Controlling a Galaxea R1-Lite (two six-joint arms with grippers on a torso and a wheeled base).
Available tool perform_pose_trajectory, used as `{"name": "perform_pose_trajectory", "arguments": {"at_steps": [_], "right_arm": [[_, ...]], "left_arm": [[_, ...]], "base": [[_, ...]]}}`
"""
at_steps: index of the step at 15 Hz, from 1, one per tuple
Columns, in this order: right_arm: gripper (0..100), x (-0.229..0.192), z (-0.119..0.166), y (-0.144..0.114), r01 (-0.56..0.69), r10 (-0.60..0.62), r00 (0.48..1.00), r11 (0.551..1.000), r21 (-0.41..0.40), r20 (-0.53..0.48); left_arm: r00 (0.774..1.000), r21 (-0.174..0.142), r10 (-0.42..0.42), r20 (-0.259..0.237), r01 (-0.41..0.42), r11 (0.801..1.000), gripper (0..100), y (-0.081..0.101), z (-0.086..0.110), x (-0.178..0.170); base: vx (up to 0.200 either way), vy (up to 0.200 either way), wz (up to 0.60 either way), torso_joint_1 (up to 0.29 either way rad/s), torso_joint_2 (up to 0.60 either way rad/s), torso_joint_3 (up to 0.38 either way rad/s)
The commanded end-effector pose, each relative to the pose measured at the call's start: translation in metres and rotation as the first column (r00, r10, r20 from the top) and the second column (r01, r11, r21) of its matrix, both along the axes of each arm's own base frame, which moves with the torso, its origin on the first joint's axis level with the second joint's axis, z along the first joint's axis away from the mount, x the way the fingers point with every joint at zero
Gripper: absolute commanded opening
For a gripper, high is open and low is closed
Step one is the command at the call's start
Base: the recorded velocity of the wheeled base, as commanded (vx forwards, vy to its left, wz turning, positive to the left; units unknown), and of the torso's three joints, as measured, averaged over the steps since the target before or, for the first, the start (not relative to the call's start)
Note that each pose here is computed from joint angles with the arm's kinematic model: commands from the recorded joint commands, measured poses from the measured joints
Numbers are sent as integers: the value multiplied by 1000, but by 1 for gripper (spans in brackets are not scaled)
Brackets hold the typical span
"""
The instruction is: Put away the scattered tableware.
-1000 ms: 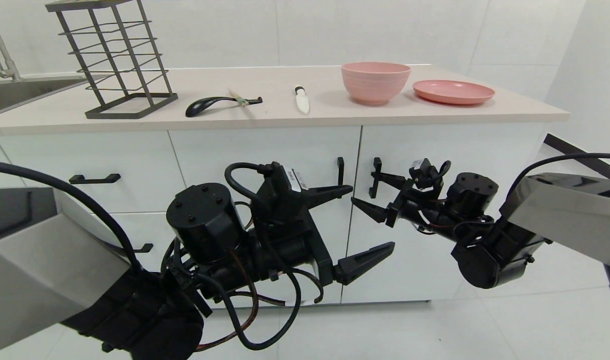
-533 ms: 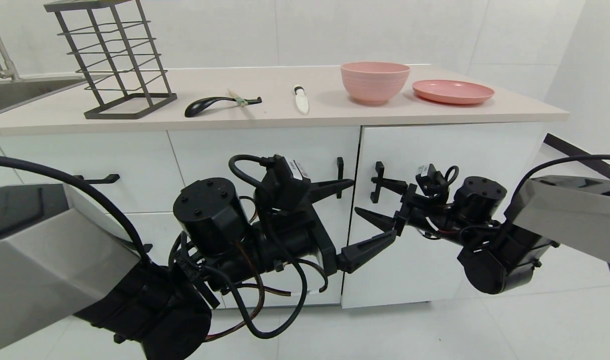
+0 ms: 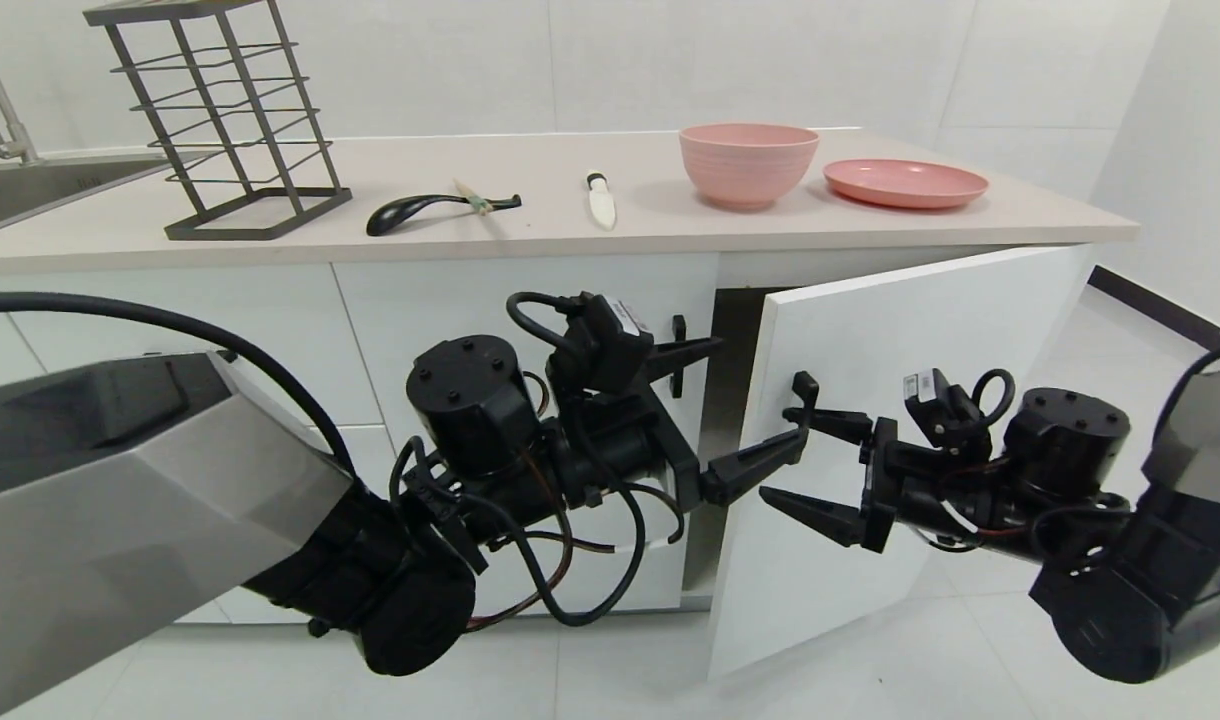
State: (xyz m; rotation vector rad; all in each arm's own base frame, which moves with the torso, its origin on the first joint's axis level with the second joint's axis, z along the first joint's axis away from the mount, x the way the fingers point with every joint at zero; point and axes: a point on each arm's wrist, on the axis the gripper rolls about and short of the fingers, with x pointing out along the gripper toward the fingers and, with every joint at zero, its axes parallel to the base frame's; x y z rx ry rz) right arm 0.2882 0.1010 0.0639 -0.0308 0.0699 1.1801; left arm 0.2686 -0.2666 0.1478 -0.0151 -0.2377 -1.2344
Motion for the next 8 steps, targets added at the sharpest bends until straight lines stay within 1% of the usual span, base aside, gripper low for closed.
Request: {"name": "perform_pose_trajectory", "arguments": {"at_steps": [1,2,5,7,8], "right_arm": [[100,-18,16,-6,-14,14,1000,1000,7,28],[100,-25,16,-7,-19,19,1000,1000,0,23],[100,-25,15,-8,-19,19,999,1000,-5,30],[100,-24,15,-8,-19,19,999,1000,-5,28],[100,-24,14,-8,-17,17,1000,1000,-6,25]], "left_arm": [[1000,6,30,-3,-30,1000,100,-7,-5,18],[999,13,47,-15,-47,999,100,-17,-3,29],[999,15,39,-18,-39,999,100,-40,-3,50],[999,21,26,-24,-25,999,100,-52,-6,58],[1000,14,10,-20,-9,1000,100,-60,-7,58]], "base": [[0,0,0,0,0,0],[0,0,0,0,0,0],[0,0,0,0,0,0],[0,0,0,0,0,0],[0,0,0,0,0,0]]}}
